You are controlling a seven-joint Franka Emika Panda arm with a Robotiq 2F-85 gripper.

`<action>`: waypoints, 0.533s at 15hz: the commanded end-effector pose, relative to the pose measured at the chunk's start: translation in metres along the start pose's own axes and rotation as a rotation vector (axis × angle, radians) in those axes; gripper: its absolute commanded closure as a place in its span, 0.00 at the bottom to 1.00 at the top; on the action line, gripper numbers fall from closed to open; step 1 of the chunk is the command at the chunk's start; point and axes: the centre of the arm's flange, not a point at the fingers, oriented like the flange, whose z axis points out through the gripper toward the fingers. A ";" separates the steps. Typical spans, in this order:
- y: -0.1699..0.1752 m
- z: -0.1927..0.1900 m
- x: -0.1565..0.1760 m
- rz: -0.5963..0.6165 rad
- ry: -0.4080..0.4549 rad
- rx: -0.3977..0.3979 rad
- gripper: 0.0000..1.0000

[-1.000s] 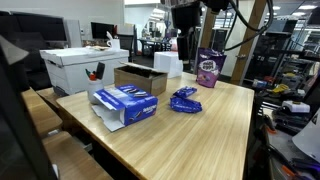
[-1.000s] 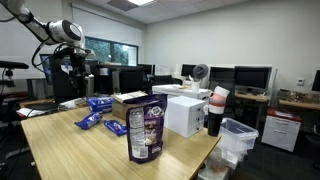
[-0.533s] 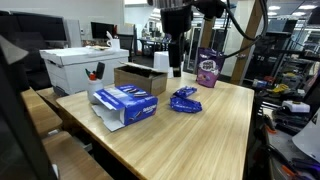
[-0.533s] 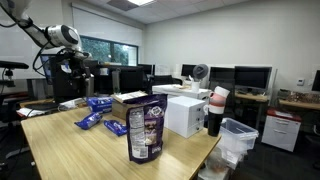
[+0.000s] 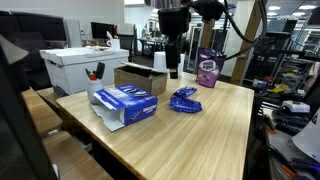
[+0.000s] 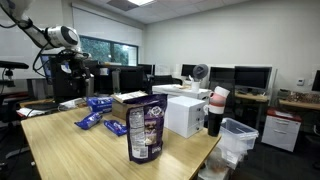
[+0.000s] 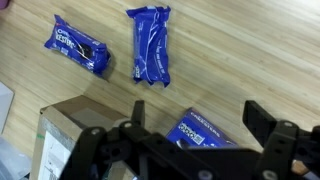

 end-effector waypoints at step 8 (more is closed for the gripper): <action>-0.013 0.006 0.008 0.012 -0.057 -0.023 0.00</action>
